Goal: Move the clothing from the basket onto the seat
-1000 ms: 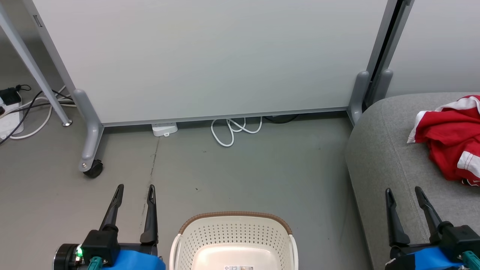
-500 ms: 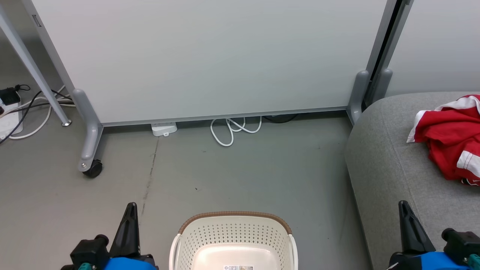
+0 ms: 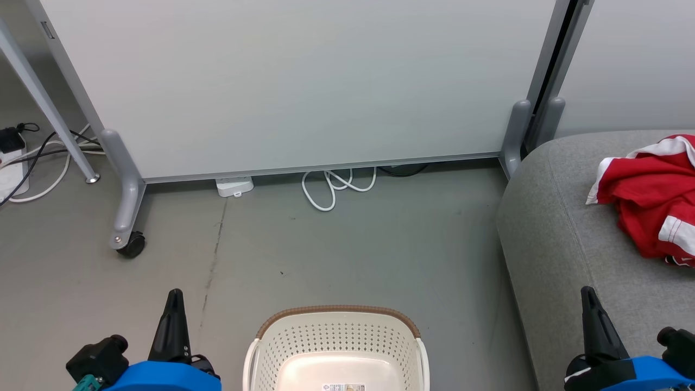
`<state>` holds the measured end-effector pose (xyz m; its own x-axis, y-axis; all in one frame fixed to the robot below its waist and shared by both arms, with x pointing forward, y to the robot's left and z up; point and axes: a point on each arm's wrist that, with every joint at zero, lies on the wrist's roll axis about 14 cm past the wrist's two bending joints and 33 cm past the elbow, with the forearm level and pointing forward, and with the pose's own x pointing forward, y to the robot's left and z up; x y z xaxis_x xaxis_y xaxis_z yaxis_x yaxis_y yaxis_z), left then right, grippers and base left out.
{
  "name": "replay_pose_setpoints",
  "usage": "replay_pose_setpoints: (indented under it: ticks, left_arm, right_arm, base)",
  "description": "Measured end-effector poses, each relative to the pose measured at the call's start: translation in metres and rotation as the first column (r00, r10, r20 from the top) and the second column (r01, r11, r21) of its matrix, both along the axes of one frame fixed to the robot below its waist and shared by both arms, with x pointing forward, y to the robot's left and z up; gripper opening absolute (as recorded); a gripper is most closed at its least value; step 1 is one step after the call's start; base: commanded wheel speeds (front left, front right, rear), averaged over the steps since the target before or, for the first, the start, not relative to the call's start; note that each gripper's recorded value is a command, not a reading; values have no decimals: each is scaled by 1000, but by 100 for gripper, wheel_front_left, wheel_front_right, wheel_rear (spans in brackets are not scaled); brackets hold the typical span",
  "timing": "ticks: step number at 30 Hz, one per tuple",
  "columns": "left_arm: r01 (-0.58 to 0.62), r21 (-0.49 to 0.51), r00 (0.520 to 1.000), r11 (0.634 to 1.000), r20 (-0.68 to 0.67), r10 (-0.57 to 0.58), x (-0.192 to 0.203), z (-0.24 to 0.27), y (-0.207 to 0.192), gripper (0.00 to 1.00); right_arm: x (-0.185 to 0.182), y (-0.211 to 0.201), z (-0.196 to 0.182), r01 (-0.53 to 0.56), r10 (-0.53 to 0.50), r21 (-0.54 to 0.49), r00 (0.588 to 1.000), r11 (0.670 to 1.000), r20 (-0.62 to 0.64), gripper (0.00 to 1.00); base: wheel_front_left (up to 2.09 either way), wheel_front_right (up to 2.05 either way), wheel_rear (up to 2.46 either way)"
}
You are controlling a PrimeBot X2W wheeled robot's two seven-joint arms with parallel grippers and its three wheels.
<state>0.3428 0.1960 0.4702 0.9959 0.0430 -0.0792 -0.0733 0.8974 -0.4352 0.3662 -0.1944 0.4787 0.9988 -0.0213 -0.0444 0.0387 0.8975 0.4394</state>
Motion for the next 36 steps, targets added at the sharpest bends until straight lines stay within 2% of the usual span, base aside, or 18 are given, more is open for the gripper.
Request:
replay_pose_setpoints:
  ticks: [9, 17, 36]
  left_arm:
    - [-25, -144, 1000, 989, -5, 25, 4, 1, 4, 0]
    - [-40, -259, 999, 965, -7, 39, 9, 3, 6, 0]
    - [-54, -487, 998, 872, -5, 59, 18, 8, 9, 0]
  right_arm:
    - [3, -2, 1, 20, -20, 142, 1000, 990, -6, 0]
    - [5, -3, 3, 32, -30, 258, 999, 966, -12, 0]
    - [10, -4, 5, 44, -39, 486, 999, 873, -20, 0]
  base:
    - [0, 0, 0]
    - [0, 0, 0]
    - [0, 0, 0]
